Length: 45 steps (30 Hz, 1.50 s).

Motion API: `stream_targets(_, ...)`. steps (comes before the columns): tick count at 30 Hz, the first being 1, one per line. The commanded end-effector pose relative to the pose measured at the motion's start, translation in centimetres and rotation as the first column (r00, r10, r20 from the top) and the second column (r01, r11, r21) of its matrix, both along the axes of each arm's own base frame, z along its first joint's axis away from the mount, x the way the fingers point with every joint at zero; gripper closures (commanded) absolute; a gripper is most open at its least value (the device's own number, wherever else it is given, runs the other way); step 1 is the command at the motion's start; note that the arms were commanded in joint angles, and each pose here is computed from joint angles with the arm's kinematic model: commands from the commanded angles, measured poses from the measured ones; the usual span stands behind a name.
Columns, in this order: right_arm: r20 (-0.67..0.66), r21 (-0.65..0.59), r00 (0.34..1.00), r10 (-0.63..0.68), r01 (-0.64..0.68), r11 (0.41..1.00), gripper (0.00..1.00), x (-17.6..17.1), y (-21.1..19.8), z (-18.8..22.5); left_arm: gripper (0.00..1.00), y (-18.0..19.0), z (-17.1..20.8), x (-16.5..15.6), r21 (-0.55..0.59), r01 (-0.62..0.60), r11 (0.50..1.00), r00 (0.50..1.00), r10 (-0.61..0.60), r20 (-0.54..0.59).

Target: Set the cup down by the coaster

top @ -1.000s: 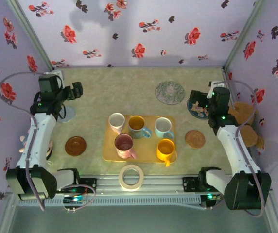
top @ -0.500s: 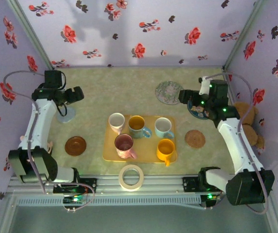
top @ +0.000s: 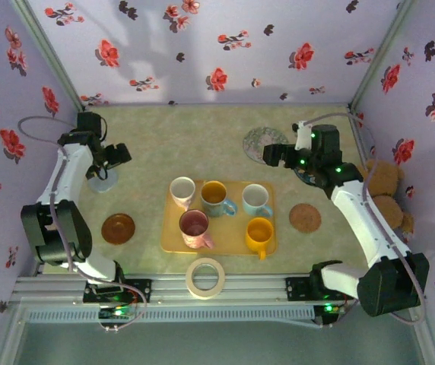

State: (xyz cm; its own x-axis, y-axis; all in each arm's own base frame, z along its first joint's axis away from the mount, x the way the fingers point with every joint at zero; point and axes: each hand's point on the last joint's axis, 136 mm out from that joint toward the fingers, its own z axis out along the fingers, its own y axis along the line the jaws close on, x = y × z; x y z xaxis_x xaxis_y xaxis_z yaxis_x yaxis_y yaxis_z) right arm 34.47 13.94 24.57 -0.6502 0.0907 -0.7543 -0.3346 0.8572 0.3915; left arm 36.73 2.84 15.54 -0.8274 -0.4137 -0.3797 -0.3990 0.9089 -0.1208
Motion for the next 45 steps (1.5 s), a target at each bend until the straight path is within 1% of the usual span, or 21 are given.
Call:
stream_targets(1, 0.004, 0.032, 1.0, 0.012, -0.012, 0.999, 0.0, 0.3, 1.2, -0.2, 0.08, 1.2, -1.5, -0.8, 0.0, -0.063, 0.998, 0.996, 0.063, -0.056)
stream_targets(3, -0.005, 0.027, 1.0, 0.023, -0.023, 0.999, 0.01, 0.2, 1.7, -0.6, 0.13, 1.5, -2.0, -0.8, 0.0, -0.067, 0.998, 0.995, 0.067, -0.067)
stream_targets(11, -0.018, 0.027, 0.998, 0.054, -0.053, 0.998, 0.01, -0.2, 4.4, -1.6, 0.28, 2.8, -3.4, -0.3, -0.003, -0.088, 0.996, 0.993, 0.087, -0.084)
stream_targets(13, -0.013, 0.042, 0.998, 0.063, -0.062, 0.997, 0.01, -0.2, 5.1, -1.5, 0.33, 3.1, -3.9, -0.1, -0.019, -0.095, 0.995, 0.992, 0.093, -0.089)
stream_targets(17, -0.011, 0.04, 0.996, 0.089, -0.088, 0.995, 0.01, -0.3, 6.3, -1.9, 0.48, 3.6, -5.2, -0.1, -0.034, -0.113, 0.993, 0.988, 0.109, -0.112)
stream_targets(20, -0.018, 0.039, 0.996, 0.093, -0.092, 0.995, 0.01, -0.3, 6.6, -1.9, 0.52, 4.1, -6.1, 0.0, -0.036, -0.131, 0.991, 0.985, 0.126, -0.117)
stream_targets(22, -0.021, 0.04, 0.995, 0.101, -0.1, 0.994, 0.01, -0.4, 6.8, -1.9, 0.59, 4.3, -6.8, 0.2, -0.035, -0.129, 0.991, 0.984, 0.124, -0.126)
stream_targets(24, -0.019, 0.04, 0.993, 0.117, -0.116, 0.992, 0.01, -0.3, 7.2, -1.8, 0.73, 4.6, -7.5, 0.4, -0.034, -0.13, 0.991, 0.982, 0.125, -0.14)
stream_targets(25, -0.02, 0.035, 0.992, 0.124, -0.123, 0.992, 0.01, -0.3, 7.3, -1.8, 0.77, 4.8, -7.9, 0.5, -0.034, -0.135, 0.99, 0.98, 0.129, -0.151)
stream_targets(29, -0.02, 0.025, 0.992, 0.121, -0.121, 0.992, 0.0, -0.2, 7.3, -1.6, 0.78, 5.4, -8.9, 1.1, -0.038, -0.154, 0.987, 0.975, 0.146, -0.167)
stream_targets(31, -0.014, 0.033, 0.993, 0.118, -0.118, 0.992, 0.01, -0.2, 7.4, -1.5, 0.83, 5.5, -9.4, 1.5, -0.039, -0.162, 0.986, 0.973, 0.152, -0.174)
stream_targets(34, -0.013, 0.031, 0.993, 0.119, -0.119, 0.992, 0.01, -0.1, 7.6, -1.6, 0.84, 5.6, -9.9, 1.8, -0.046, -0.178, 0.983, 0.969, 0.167, -0.183)
stream_targets(35, -0.014, 0.027, 0.993, 0.116, -0.116, 0.993, 0.01, -0.2, 7.6, -1.7, 0.87, 5.6, -10.0, 1.9, -0.048, -0.182, 0.982, 0.968, 0.171, -0.182)
stream_targets(37, -0.012, 0.021, 0.994, 0.106, -0.106, 0.994, 0.0, -0.2, 7.6, -1.7, 0.98, 5.6, -10.3, 2.0, -0.053, -0.2, 0.978, 0.965, 0.188, -0.181)
stream_targets(38, -0.01, 0.019, 0.995, 0.1, -0.099, 0.995, 0.01, -0.2, 7.5, -1.6, 1.0, 5.7, -10.5, 2.1, -0.054, -0.209, 0.976, 0.964, 0.197, -0.18)
stream_targets(45, -0.01, 0.008, 0.996, 0.085, -0.084, 0.996, 0.01, -0.2, 7.4, -1.7, 1.0, 6.1, -11.9, 3.0, -0.057, -0.236, 0.97, 0.958, 0.222, -0.182)
